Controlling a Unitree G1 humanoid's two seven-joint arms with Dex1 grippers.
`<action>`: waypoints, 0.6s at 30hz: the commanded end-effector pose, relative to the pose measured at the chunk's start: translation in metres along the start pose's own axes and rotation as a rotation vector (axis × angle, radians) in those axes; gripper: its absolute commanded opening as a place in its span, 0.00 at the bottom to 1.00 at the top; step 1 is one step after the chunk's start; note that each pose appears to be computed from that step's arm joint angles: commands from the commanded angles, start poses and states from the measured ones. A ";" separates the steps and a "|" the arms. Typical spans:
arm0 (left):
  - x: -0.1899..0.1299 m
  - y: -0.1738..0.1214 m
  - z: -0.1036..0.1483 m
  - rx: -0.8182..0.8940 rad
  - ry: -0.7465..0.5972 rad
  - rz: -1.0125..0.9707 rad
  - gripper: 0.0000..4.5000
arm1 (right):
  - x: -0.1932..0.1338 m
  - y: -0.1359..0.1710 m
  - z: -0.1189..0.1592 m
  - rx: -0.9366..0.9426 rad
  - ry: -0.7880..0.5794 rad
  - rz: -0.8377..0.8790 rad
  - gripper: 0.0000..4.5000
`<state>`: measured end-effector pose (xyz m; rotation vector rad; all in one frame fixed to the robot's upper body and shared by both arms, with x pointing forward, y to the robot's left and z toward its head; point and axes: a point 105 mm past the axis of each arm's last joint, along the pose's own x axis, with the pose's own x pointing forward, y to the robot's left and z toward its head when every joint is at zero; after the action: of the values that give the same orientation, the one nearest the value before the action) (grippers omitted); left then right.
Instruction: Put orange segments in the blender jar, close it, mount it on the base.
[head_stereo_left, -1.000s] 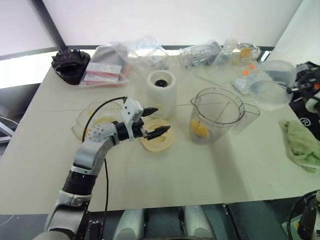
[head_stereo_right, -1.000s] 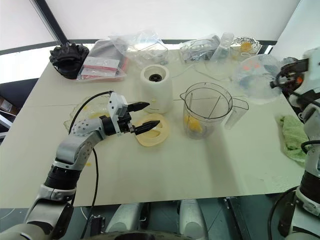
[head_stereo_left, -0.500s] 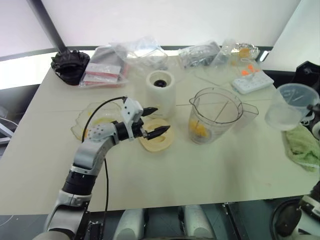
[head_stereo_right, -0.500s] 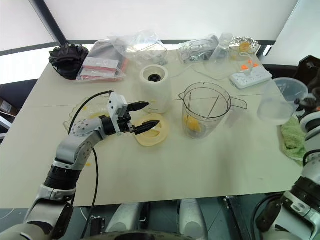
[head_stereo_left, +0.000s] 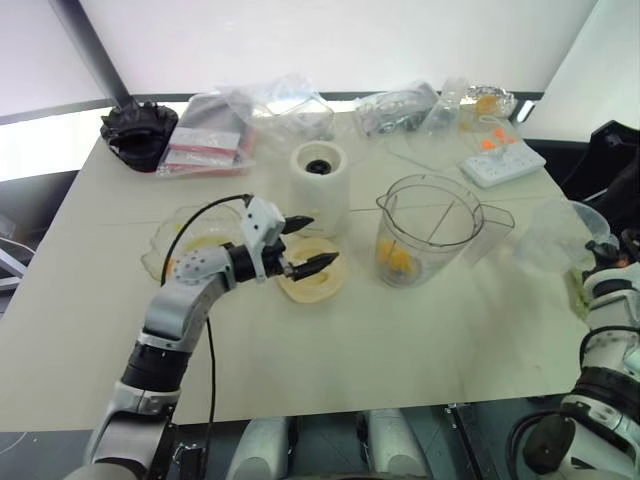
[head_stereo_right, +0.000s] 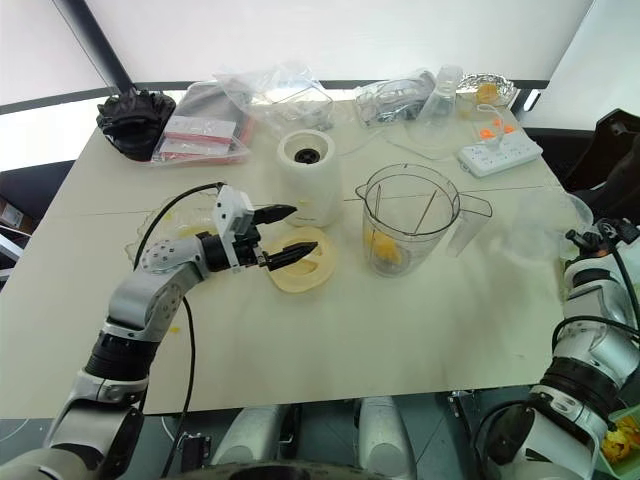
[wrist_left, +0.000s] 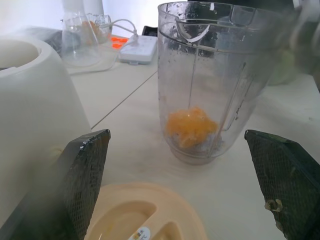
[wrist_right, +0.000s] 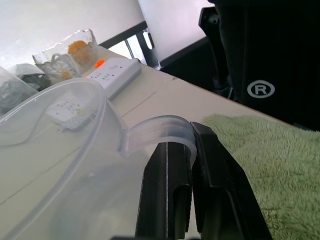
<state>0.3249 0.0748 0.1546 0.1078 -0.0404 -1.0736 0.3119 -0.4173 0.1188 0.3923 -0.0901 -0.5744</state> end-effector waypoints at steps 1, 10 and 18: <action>-0.002 -0.002 0.013 0.038 -0.034 0.000 1.00 | 0.006 0.003 0.021 0.004 -0.097 0.003 0.01; -0.003 -0.003 0.013 0.044 -0.032 0.006 1.00 | 0.006 -0.007 0.003 -0.007 -0.070 -0.004 0.01; -0.003 -0.005 0.012 0.045 -0.026 -0.002 1.00 | 0.000 -0.016 -0.016 -0.060 -0.011 -0.005 0.14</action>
<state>0.3222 0.0747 0.1583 0.1206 -0.0571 -1.0653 0.3105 -0.4169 0.0866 0.3576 -0.0514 -0.5802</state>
